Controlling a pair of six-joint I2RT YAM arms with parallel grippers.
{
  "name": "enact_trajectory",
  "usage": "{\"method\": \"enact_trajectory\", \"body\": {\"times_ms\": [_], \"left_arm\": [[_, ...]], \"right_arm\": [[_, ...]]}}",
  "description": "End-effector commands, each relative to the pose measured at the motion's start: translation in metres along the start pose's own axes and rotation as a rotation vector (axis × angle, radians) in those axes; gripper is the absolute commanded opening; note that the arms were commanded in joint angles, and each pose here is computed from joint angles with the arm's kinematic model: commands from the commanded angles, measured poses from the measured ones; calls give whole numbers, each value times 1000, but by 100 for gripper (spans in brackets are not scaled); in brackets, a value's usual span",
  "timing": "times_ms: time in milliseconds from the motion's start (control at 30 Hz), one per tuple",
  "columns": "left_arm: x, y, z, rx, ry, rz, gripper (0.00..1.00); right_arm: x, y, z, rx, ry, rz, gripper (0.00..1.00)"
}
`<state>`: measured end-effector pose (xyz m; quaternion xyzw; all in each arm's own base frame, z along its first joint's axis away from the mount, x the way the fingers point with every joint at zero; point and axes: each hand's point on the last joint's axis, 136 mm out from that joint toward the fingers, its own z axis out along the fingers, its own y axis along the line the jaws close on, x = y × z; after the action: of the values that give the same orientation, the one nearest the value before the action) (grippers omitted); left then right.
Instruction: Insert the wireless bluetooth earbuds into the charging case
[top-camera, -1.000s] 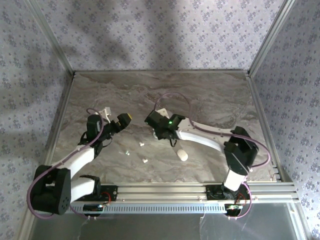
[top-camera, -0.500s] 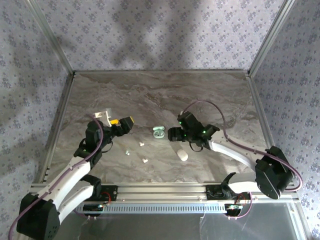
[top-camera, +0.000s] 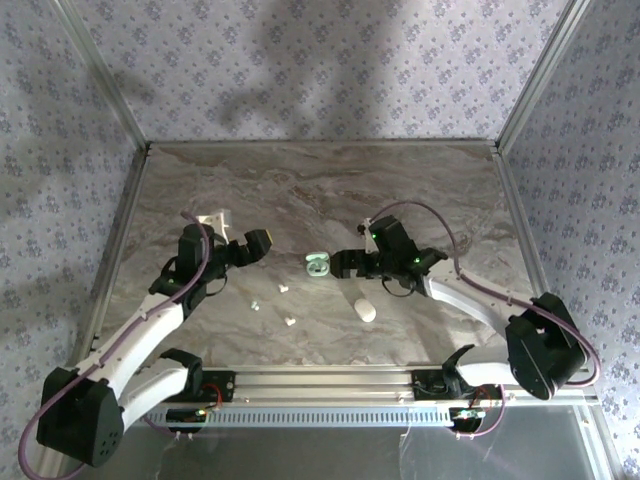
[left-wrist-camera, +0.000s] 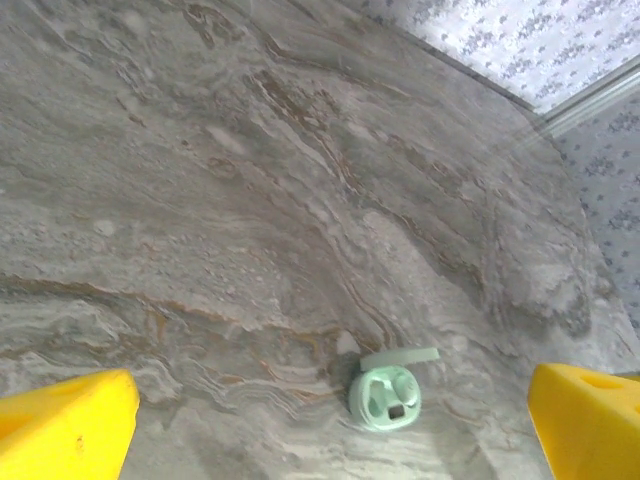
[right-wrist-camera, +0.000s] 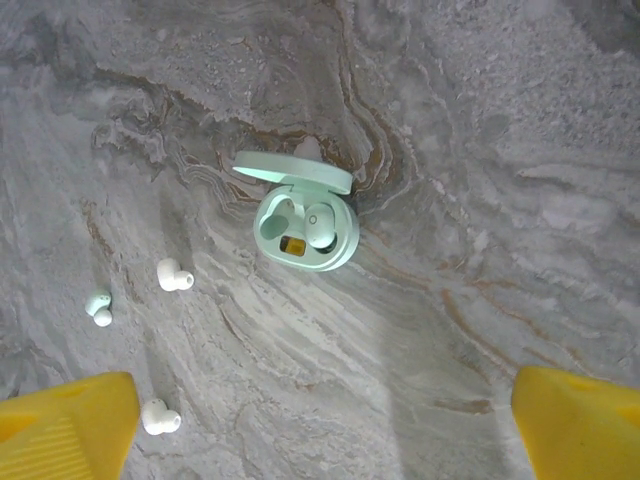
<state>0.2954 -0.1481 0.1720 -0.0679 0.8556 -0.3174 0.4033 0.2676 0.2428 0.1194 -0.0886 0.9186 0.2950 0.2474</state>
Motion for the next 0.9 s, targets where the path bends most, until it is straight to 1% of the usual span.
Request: {"method": "enact_trajectory", "body": {"times_ms": [0, 67, 167, 233, 333, 433, 533, 633, 733, 867], "left_arm": [[33, 7, -10, -43, 159, -92, 100], [44, 11, -17, -65, 204, -108, 100], [58, 22, -32, -138, 269, -115, 100], [68, 33, -40, -199, 313, -117, 100], [84, 36, -39, -201, 385, -140, 100], [98, 41, -34, -213, 461, -153, 100], [107, 49, -26, -238, 501, -158, 100], [115, 54, -19, -246, 533, -168, 100], [121, 54, -15, -233, 556, -178, 100], [129, 53, -13, -205, 586, -189, 100]], "right_arm": [[-10, 10, -8, -75, 16, -55, 100], [-13, 4, -13, -66, -6, -75, 100], [-23, -19, -21, 59, -88, -93, 100], [-24, -27, -25, 91, -132, -133, 100], [-20, -32, -24, 71, -203, -142, 100], [-16, -32, -28, 70, -217, -159, 100], [-15, -36, -27, 76, -267, -155, 100], [-15, -37, -25, 82, -274, -151, 100], [-16, -42, -24, 107, -272, -170, 100], [-15, -43, -20, 101, -252, -168, 100]]}}
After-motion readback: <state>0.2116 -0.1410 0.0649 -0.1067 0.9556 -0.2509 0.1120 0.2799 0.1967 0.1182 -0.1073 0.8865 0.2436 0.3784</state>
